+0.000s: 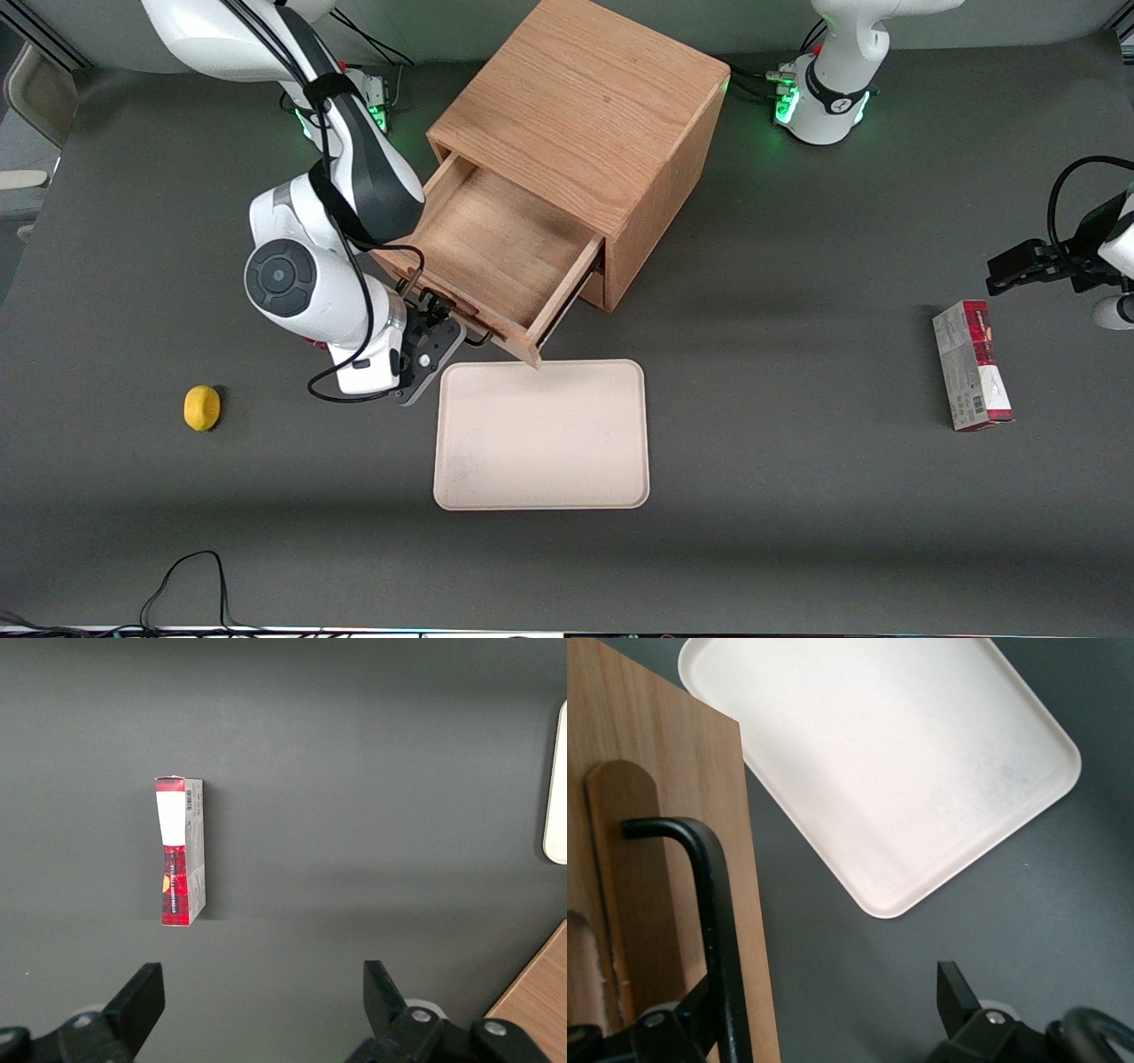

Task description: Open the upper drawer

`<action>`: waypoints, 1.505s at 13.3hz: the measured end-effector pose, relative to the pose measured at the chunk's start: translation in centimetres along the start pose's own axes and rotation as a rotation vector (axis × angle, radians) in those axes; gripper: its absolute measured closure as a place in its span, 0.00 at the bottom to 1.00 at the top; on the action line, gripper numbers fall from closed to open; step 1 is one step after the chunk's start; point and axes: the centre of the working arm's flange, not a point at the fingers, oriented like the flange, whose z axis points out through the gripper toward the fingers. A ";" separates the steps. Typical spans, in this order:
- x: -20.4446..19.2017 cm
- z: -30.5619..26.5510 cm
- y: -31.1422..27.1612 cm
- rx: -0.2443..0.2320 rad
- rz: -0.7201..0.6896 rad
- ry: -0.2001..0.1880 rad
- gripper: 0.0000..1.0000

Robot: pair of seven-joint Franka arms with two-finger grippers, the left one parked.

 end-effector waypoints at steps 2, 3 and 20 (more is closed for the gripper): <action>-0.2 0.0 1.2 -0.001 0.016 0.002 0.00; -0.3 -0.1 1.9 -0.003 0.025 0.006 0.00; -0.4 -5.0 4.5 -0.003 0.057 0.014 0.00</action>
